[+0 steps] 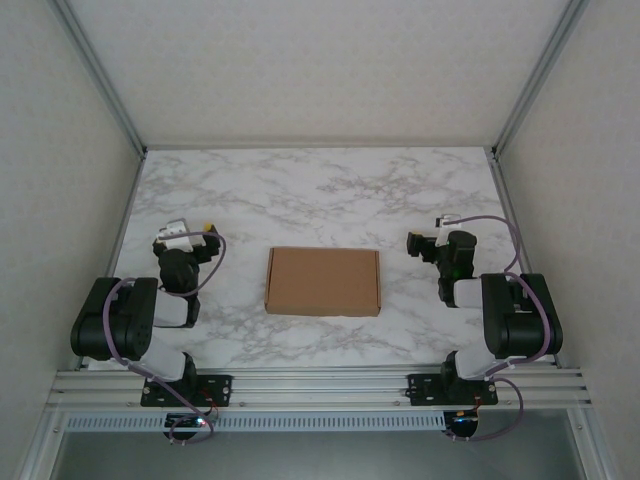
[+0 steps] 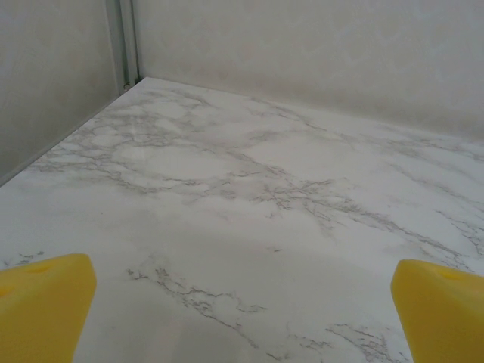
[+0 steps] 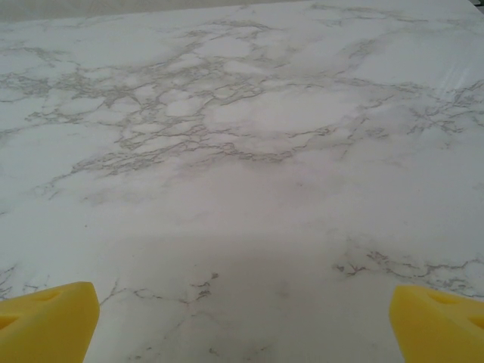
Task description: Fold the paper box
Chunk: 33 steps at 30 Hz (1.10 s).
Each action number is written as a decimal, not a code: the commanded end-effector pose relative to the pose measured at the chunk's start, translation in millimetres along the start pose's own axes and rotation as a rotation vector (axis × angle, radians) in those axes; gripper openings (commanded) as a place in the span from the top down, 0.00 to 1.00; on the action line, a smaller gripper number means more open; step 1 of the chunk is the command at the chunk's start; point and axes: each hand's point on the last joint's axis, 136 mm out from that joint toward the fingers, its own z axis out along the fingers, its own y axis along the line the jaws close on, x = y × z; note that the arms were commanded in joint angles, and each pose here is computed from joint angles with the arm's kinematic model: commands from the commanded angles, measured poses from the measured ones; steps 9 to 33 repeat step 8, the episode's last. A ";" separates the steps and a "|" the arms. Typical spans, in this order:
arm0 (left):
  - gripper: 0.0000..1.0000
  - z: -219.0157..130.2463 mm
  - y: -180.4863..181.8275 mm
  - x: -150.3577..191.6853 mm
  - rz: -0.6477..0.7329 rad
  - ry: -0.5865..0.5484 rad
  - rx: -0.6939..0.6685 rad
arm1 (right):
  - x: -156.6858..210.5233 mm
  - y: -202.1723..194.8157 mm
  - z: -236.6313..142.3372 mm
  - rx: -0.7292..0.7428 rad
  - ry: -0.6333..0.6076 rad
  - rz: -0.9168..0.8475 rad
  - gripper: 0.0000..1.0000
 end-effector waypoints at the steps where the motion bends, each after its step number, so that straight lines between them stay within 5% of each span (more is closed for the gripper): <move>1: 0.00 2.2 -1.7 -11.9 -0.028 -0.042 0.012 | -7.8 0.6 2.7 0.009 -0.019 -0.012 0.01; 33: 0.00 2.2 -1.7 -11.7 -0.028 -0.040 0.013 | -8.0 0.8 2.6 0.007 -0.020 -0.012 0.01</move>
